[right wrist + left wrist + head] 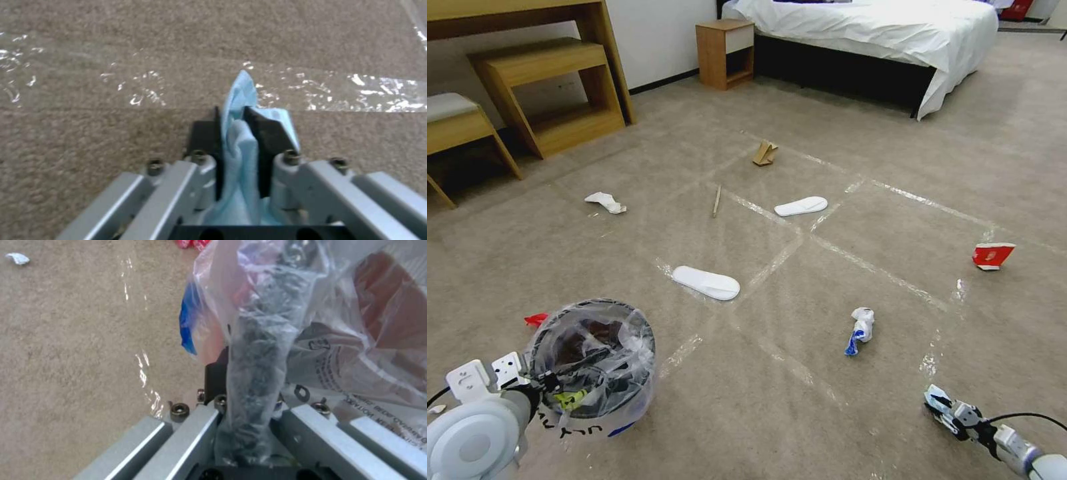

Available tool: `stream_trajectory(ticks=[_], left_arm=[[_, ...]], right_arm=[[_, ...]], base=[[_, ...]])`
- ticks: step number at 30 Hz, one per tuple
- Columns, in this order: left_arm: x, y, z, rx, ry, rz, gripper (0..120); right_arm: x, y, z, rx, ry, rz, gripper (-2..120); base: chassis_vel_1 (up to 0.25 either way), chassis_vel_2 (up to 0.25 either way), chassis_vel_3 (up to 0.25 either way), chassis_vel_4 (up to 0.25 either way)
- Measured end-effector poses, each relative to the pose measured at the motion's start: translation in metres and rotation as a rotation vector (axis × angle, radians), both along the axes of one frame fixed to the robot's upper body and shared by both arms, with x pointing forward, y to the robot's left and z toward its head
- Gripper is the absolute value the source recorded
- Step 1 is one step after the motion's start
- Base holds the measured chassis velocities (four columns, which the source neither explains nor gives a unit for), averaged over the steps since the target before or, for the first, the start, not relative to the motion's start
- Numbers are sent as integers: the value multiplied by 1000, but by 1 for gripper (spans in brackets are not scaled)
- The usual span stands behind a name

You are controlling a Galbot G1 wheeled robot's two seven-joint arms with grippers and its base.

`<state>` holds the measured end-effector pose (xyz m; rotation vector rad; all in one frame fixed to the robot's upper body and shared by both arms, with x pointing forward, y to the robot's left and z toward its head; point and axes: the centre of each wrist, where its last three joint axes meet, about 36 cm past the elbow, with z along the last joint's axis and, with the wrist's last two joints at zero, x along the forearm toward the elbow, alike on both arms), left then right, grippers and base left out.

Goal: Pick up the trash bin and place the garbage on the floor into it.

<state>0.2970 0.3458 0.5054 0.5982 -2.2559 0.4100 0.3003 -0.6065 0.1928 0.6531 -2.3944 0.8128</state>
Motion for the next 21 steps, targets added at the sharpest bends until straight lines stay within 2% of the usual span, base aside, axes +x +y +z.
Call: stream_trajectory(ticks=[1,4,19,21], left_arm=[[0,0,0,0,0,0,0],[1,0,1,4,-3,-1,0],[3,2,4,6,-12,-5,0],[3,3,7,-1,-15,-8,0]], right_arm=[[0,0,0,0,0,0,13],[4,0,2,5,-13,-4,0],[18,-2,15,19,-54,-4,0],[26,-10,36,22,-111,-11,0]], base=[[0,0,0,0],[0,0,0,0],[0,0,0,0],[0,0,0,0]])
